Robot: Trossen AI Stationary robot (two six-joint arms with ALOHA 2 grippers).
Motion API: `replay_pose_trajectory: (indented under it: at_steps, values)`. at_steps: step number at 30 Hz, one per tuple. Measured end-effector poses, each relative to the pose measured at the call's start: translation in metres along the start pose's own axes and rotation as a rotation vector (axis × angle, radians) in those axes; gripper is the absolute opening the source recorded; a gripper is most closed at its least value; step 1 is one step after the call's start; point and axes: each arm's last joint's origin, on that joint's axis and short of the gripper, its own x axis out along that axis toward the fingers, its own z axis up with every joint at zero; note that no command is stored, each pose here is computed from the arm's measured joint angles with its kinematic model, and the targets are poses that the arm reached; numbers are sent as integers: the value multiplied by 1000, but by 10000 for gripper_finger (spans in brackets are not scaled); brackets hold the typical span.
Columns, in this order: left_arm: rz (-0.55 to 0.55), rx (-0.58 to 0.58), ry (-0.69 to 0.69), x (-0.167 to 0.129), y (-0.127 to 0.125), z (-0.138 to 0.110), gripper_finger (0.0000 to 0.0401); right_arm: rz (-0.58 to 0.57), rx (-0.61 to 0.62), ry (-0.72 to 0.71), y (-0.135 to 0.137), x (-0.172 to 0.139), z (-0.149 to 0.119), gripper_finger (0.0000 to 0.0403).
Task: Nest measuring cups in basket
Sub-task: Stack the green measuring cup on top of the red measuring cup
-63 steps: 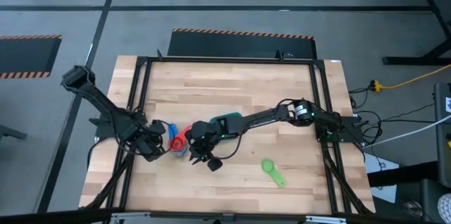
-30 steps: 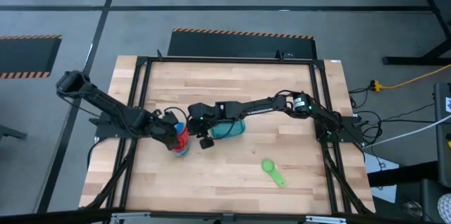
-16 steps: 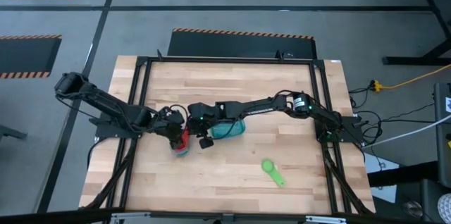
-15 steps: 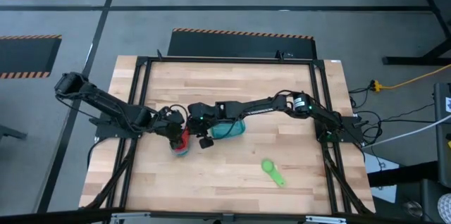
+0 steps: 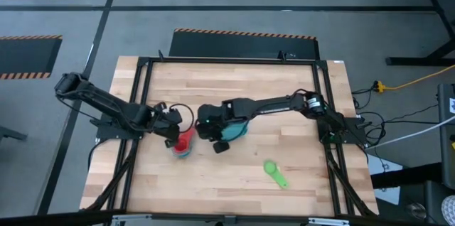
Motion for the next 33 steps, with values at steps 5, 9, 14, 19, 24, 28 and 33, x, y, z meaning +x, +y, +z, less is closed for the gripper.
replay_pose_trajectory:
  at_steps: [5,9,14,19,24,28,33]
  values:
    - [-96,145,-31,-21,-12,11,66,88,54,210,22,-39,5,89]
    - [-190,211,-140,-31,-25,21,66,128,169,363,41,-70,10,89]
    - [-257,256,-254,-35,-33,29,66,135,306,509,63,-98,12,89]
    - [-252,260,-314,-36,-35,35,66,137,324,493,86,-102,19,89]
    - [-257,261,-313,-36,-35,35,66,164,221,479,113,-112,24,89]
    - [-258,261,-312,-36,-35,35,66,91,202,451,123,-128,27,89]
    - [-259,261,-312,-36,-35,35,66,-44,222,380,129,-161,30,89]
